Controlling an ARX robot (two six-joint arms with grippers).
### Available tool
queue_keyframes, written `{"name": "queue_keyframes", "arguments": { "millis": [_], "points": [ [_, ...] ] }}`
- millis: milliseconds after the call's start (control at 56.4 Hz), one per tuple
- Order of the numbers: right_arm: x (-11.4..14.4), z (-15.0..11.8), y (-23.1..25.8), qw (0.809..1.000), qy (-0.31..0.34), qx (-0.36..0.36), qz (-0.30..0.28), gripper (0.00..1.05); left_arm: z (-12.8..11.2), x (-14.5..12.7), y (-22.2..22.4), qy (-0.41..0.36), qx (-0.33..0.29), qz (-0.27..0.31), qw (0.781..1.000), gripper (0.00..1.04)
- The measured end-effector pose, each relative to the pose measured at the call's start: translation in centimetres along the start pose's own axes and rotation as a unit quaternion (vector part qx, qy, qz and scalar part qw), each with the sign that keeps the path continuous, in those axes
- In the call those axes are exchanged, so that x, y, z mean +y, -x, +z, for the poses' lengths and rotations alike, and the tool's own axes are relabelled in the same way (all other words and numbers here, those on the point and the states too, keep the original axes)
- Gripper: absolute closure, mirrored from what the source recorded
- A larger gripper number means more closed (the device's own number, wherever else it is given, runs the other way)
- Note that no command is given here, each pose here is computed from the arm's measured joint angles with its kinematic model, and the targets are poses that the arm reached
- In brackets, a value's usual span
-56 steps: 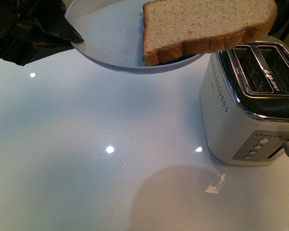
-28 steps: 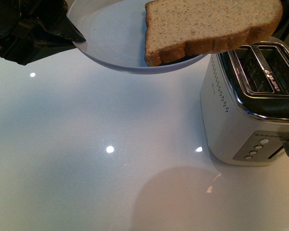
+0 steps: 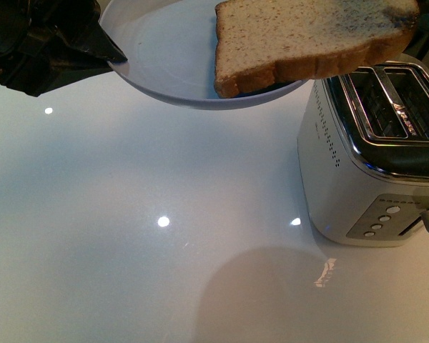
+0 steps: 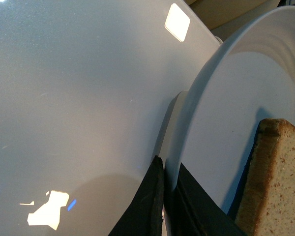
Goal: Left arm holds plate, right arm toasts bread
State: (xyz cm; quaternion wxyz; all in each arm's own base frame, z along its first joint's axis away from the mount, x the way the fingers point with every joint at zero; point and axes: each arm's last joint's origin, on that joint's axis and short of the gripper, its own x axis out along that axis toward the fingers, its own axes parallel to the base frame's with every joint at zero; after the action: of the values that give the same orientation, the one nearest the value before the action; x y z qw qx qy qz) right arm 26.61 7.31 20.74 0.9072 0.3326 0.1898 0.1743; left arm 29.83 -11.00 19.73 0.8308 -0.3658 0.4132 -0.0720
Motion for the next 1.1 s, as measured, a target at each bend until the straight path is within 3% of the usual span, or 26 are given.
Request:
{"name": "queue_keyframes", "arguments": {
  "millis": [106, 443, 674, 922, 1099],
  "points": [
    [0.3, -0.7, -0.6, 1.000, -0.022, 0.010, 0.003, 0.11, 0.0, 0.0, 0.0, 0.000, 0.000, 0.000, 1.000, 1.02],
    [0.2, -1.2, -0.9, 0.997, -0.073, 0.015, -0.005, 0.64, 0.0, 0.0, 0.0, 0.000, 0.000, 0.000, 1.000, 1.02],
    [1.4, 0.3, 0.6, 0.997, -0.075, -0.012, 0.019, 0.98, 0.0, 0.0, 0.0, 0.001, 0.000, 0.000, 1.000, 1.02],
    [2.5, 3.6, 3.8, 0.995, -0.065, -0.075, 0.029, 1.01, 0.0, 0.0, 0.0, 0.001, 0.000, -0.001, 1.000, 1.02],
    [4.2, 8.3, 7.4, 0.981, 0.062, -0.181, -0.031, 1.01, 0.0, 0.0, 0.0, 0.001, 0.000, -0.001, 1.000, 1.02]
  ]
}}
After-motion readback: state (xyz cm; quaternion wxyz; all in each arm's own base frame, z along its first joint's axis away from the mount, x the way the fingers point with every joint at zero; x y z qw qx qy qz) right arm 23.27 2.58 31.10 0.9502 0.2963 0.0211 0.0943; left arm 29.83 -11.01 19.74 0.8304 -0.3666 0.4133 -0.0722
